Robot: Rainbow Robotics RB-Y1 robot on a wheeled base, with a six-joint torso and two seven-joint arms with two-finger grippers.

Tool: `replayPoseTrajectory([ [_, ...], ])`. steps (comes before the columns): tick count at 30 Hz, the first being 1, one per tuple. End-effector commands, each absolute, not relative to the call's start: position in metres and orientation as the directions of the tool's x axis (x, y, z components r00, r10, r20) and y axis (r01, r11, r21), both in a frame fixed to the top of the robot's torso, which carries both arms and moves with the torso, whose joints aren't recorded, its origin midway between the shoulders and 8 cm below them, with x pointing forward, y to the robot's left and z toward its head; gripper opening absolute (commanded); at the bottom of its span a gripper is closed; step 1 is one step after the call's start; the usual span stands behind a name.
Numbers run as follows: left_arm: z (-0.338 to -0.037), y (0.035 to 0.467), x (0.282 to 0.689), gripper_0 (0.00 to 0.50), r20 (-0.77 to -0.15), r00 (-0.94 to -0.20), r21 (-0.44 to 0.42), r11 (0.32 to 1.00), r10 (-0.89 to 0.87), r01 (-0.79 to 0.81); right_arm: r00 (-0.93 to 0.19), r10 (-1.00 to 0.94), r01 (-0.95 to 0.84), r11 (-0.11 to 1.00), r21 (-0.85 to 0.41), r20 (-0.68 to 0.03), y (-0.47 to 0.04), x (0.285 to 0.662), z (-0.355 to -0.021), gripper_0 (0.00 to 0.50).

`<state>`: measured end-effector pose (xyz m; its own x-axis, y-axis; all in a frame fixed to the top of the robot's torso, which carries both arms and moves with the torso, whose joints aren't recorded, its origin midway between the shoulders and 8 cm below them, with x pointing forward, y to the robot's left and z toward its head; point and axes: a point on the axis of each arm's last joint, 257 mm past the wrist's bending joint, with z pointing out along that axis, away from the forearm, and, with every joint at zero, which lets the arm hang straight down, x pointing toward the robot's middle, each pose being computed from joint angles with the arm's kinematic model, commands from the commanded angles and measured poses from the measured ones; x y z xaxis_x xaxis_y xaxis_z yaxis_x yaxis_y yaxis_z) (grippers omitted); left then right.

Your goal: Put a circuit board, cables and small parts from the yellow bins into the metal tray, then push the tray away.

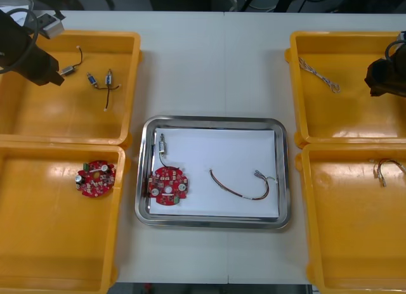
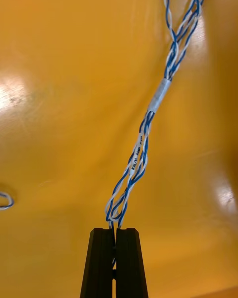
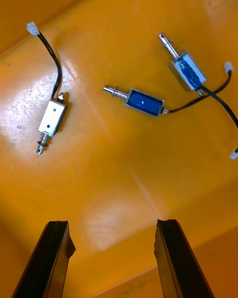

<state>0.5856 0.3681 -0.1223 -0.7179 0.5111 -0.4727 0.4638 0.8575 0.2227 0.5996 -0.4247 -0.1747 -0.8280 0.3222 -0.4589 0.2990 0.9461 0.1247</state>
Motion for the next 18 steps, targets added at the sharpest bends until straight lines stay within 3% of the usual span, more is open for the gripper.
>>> replayPoseTrajectory([
  [1,-0.074,0.346,0.617,0.5,-0.534,-0.58,0.31,0.78,0.616,0.544,-0.805,0.35,0.317,0.936,0.151,-0.478,-0.431,0.597,-0.153,0.0],
  [9,-0.075,0.338,0.646,0.5,-0.566,-0.501,0.365,0.744,0.655,0.56,-0.826,0.319,0.29,0.947,0.135,-0.465,-0.424,0.581,-0.157,0.0],
  [18,-0.088,0.341,0.666,0.5,-0.551,-0.442,0.425,0.694,0.708,0.581,-0.844,0.285,0.259,0.959,0.12,-0.454,-0.404,0.564,-0.154,0.0],
])
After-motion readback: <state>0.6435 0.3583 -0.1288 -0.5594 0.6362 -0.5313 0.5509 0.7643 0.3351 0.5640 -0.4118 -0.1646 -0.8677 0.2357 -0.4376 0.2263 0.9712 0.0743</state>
